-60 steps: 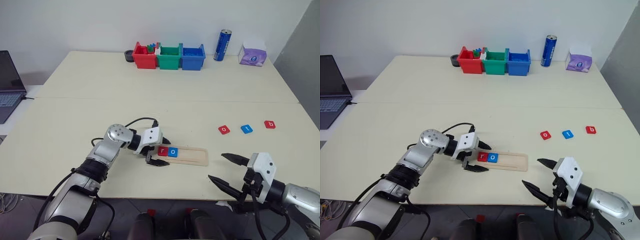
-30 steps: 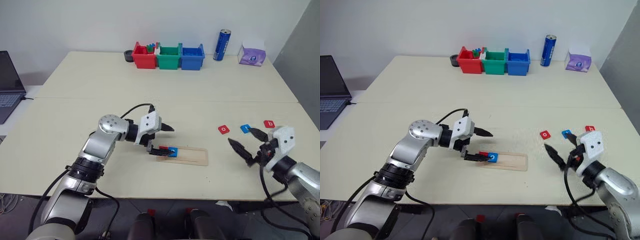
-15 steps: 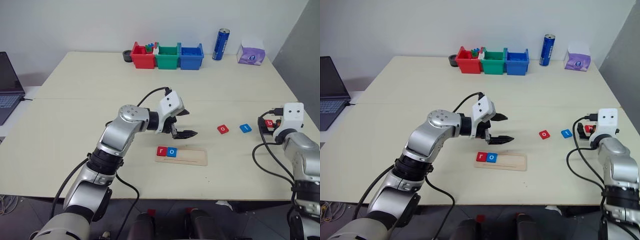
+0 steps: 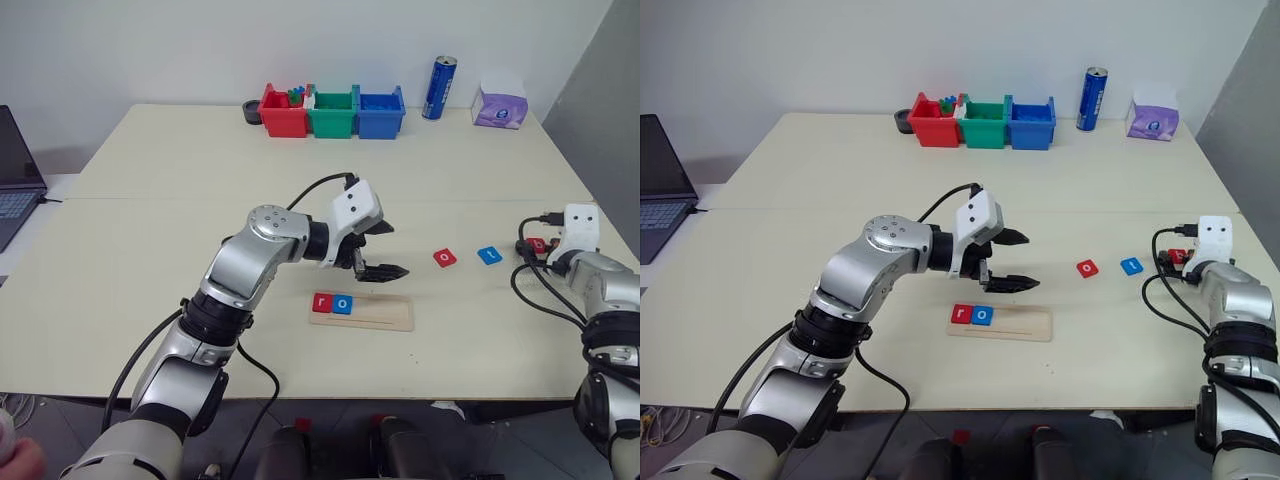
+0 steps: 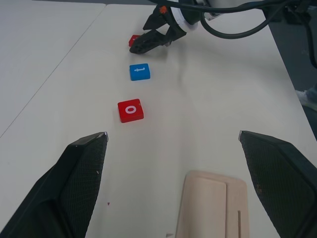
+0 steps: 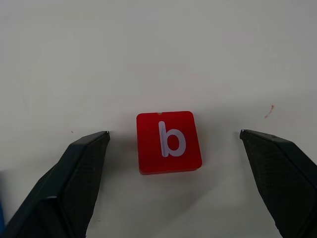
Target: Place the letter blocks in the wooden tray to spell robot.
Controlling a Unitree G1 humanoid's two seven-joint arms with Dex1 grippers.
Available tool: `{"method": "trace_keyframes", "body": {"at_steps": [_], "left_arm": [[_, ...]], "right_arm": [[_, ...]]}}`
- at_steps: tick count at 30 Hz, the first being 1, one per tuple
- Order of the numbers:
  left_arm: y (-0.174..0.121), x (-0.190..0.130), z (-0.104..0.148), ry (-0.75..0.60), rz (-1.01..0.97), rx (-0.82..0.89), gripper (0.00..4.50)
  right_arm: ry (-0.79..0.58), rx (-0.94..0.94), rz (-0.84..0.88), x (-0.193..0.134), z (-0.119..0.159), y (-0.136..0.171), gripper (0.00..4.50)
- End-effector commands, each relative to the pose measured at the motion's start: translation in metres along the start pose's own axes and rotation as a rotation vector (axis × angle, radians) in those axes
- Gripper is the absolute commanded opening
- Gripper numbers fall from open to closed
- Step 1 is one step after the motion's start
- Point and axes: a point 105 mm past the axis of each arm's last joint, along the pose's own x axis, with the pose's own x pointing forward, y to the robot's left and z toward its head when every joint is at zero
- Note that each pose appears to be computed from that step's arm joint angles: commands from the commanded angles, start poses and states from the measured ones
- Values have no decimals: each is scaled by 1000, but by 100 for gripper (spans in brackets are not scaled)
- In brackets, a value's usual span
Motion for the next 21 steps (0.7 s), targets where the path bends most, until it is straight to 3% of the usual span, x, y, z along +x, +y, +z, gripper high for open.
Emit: {"method": "trace_keyframes", "body": {"at_steps": [1,5,11,15,18,21], "left_arm": [[-2,3,18,-37,-15,41,448],[-2,7,17,-41,-21,27,450],[4,10,15,-47,-4,26,450],[7,6,10,-37,8,31,450],[12,-5,0,-10,32,45,450],[7,-15,-8,-6,6,71,450]], "right_arm": [[-2,-15,20,-1,7,-1,450],[28,28,22,0,-1,-3,357],[20,46,17,-3,-1,-2,145],[-67,-41,12,-20,15,3,147],[-170,-94,31,-53,29,17,147],[-214,-71,45,-87,22,39,147]]}}
